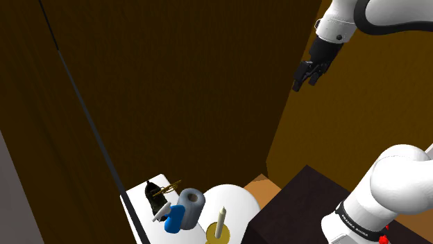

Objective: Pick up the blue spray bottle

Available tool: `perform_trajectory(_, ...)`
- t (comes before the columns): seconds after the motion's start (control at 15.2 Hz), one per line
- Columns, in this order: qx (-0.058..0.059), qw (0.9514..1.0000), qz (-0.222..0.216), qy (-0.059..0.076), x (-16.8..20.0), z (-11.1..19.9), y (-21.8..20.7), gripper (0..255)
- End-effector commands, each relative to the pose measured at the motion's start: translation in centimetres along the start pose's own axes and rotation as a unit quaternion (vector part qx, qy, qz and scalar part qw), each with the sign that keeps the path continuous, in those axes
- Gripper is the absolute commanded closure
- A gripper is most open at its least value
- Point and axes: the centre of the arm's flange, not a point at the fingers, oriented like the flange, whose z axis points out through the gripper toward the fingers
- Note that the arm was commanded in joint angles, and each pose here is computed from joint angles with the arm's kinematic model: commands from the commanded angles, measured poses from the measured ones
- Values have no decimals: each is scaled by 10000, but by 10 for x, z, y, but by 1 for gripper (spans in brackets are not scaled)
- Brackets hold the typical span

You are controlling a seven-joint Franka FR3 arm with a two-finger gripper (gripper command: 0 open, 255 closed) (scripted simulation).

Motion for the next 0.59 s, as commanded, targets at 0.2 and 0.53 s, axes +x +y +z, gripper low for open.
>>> perform_trajectory(0.2,110,9990,434,-77,-14,29,-19,0)
perform_trajectory(0.53,292,9927,1155,-204,-33,75,-54,0)
